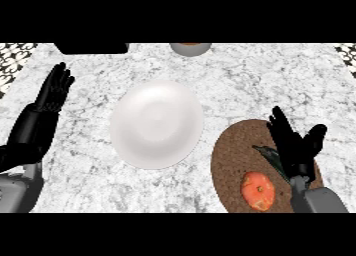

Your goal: Pick the eggplant from the placemat and place it in the plate

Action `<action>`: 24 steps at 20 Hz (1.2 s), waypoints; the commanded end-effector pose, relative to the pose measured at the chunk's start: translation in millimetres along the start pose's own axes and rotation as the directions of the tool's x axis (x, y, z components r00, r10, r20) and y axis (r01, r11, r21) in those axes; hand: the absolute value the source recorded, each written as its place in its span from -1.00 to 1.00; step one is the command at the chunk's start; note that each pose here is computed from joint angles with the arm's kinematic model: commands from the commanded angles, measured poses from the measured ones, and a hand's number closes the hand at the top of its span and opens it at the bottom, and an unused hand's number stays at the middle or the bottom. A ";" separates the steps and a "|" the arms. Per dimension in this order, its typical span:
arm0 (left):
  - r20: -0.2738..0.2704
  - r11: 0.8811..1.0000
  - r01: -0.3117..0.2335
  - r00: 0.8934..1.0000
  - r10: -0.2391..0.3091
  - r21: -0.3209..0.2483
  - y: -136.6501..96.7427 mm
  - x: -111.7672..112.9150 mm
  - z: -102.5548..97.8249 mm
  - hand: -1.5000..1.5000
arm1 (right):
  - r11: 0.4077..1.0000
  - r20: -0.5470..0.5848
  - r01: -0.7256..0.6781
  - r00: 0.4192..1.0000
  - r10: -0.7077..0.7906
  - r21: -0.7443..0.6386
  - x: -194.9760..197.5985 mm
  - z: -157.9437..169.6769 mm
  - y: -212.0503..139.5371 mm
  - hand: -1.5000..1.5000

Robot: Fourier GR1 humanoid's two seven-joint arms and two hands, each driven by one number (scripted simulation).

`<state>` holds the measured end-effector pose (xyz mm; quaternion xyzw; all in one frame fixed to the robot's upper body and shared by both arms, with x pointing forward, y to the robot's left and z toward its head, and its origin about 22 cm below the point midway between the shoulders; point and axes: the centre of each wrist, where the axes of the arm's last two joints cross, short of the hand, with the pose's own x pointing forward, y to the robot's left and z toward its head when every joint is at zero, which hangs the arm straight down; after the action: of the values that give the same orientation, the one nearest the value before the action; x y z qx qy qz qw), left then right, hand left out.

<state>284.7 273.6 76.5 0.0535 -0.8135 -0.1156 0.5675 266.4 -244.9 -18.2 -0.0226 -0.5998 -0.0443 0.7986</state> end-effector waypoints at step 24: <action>-0.398 0.996 -0.050 0.914 0.074 0.071 -14.1 -83.0 76.7 0.00 | 0.745 0.366 -0.667 0.690 0.624 -0.013 75.8 58.0 -11.0 -1.00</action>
<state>250.1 296.6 -18.6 0.0715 -0.6857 -0.0629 0.7217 231.5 -236.7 43.4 -0.1430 -0.6980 0.2548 0.6538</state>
